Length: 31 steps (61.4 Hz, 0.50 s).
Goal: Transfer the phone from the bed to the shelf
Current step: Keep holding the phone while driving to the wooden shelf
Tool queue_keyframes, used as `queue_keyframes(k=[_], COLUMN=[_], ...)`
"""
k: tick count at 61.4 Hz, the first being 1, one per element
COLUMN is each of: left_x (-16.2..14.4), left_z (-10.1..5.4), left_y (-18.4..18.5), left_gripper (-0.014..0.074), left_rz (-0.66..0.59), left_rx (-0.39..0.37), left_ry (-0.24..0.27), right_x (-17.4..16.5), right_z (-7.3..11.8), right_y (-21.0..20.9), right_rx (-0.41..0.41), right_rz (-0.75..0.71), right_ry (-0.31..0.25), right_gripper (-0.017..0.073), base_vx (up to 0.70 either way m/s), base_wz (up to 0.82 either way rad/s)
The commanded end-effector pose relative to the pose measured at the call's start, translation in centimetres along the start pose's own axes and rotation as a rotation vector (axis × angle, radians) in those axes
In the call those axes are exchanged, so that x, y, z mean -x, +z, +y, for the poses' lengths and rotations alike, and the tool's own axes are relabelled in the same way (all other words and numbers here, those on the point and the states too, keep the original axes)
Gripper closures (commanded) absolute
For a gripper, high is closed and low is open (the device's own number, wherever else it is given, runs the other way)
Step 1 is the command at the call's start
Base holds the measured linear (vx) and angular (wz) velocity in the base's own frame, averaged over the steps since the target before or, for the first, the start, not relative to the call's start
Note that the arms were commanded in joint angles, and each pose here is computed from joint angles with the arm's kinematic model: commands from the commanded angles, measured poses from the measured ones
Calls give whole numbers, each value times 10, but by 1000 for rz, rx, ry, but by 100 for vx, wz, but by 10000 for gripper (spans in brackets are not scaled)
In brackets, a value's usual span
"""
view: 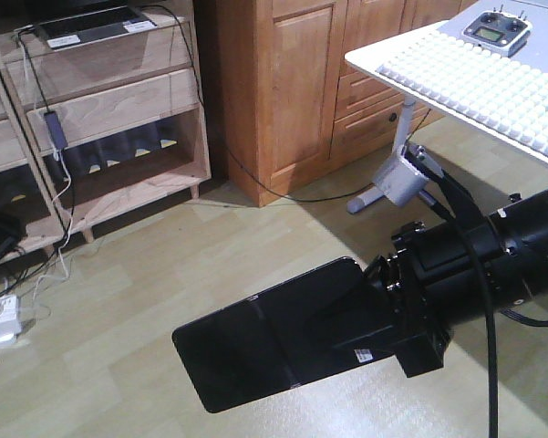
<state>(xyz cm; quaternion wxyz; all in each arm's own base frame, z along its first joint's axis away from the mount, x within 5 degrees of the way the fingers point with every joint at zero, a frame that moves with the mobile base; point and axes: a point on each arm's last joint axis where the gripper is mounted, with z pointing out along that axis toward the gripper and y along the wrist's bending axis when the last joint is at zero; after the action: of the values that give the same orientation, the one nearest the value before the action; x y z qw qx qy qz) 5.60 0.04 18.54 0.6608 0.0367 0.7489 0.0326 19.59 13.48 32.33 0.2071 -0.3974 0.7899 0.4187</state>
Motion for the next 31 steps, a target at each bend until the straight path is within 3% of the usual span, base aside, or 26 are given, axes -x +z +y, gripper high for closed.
queue_keyframes(k=[1,31], left_x=[15,15], left_z=[1,1], left_y=[-3,-3], left_gripper=[593,593], left_rz=[-107,-107], left_rx=[3,3], left_ry=[-9,-9], right_x=[7,7], right_z=[18,18], right_y=[-9,-9], right_rx=[88,88], right_rz=[-46,-46], right_ry=[-26,-26], right_gripper=[560,560], base_vx=[47,48], base_wz=[-3,2])
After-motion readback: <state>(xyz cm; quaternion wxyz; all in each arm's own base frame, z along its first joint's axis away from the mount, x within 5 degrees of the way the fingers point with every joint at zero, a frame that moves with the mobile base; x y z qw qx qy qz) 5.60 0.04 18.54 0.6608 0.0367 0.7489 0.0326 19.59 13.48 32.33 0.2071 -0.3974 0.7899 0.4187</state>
